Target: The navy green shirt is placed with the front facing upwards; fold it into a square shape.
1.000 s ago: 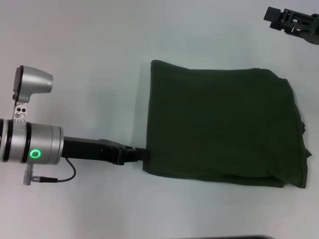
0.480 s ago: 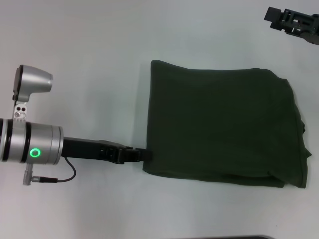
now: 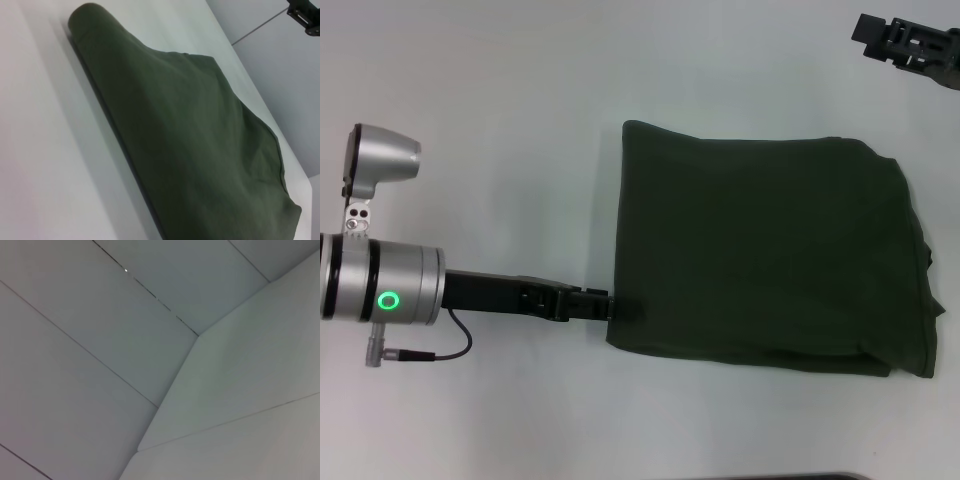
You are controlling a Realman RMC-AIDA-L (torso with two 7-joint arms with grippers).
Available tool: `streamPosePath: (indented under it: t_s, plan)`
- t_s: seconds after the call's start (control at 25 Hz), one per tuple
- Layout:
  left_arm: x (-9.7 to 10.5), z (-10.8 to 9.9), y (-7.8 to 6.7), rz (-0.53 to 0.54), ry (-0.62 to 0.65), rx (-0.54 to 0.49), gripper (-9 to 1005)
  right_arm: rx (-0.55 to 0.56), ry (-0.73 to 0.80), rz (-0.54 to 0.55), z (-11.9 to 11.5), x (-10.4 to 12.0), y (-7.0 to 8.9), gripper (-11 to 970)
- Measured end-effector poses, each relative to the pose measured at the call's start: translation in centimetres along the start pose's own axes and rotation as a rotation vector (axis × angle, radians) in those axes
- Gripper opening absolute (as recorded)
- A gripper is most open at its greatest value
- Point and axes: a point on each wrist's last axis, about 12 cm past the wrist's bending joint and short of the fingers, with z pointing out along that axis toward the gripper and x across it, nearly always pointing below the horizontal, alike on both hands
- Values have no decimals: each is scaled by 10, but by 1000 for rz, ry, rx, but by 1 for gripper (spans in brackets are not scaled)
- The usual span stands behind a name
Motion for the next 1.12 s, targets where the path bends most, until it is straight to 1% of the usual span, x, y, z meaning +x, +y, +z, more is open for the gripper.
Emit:
streamPosePath:
  t_s: [0.28, 0.76, 1.12]
  plan:
    - [-2, 2, 0, 3, -3, -1, 752, 1, 0, 0, -1, -1, 0, 778]
    - [-3, 6, -4, 2, 17, 14, 934, 1, -1, 1, -1, -2, 0, 777]
    - [-4, 13, -9, 3, 29, 42, 931, 2, -1, 2, -1, -2, 0, 776]
